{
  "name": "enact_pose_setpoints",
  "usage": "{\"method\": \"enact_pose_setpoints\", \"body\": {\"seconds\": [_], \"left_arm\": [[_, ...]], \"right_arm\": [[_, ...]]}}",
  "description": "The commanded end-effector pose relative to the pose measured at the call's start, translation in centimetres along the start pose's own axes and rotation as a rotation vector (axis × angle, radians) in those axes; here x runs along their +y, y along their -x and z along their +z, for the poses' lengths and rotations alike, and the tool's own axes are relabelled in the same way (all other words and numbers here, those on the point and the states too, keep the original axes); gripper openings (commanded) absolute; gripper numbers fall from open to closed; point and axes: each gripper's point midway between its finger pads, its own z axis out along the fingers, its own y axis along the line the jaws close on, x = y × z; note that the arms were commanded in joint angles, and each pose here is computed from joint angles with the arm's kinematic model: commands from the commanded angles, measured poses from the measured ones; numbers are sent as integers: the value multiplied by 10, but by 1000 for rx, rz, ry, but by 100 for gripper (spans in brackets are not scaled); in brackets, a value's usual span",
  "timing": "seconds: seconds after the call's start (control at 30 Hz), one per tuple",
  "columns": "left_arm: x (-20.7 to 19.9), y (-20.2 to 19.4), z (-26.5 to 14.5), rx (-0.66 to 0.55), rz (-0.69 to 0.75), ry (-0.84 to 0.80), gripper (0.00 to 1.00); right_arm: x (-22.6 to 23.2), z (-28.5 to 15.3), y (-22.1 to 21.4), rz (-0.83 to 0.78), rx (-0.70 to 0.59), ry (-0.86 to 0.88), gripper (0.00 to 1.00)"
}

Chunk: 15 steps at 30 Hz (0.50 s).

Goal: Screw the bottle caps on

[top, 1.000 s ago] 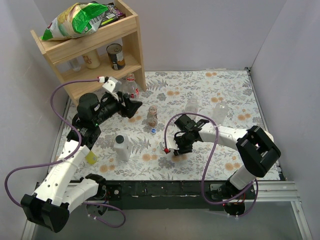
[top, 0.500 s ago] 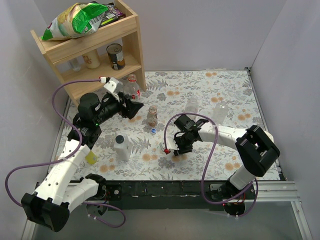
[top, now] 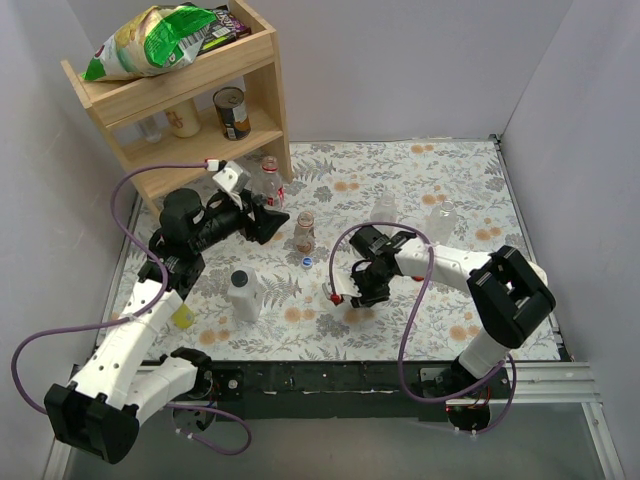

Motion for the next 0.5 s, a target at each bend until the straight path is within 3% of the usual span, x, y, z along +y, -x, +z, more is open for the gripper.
{"method": "enact_pose_setpoints", "body": {"seconds": [0.0,0.17,0.3,0.47], "left_arm": [[-13,-6,-4,1,83,-97,0],[-39,-29,0,46,185,-293,0],[-64,-53,-6,44,267,-461,0],[-102,-104,-3,126,312,-619,0]], "right_arm": [[28,-24,-16,92,77,100,26],[15,-94,46,181,-92,6,24],[10,-178,105,233,-268,-118,24],[19,-234,132,236,-360,-232,23]]}}
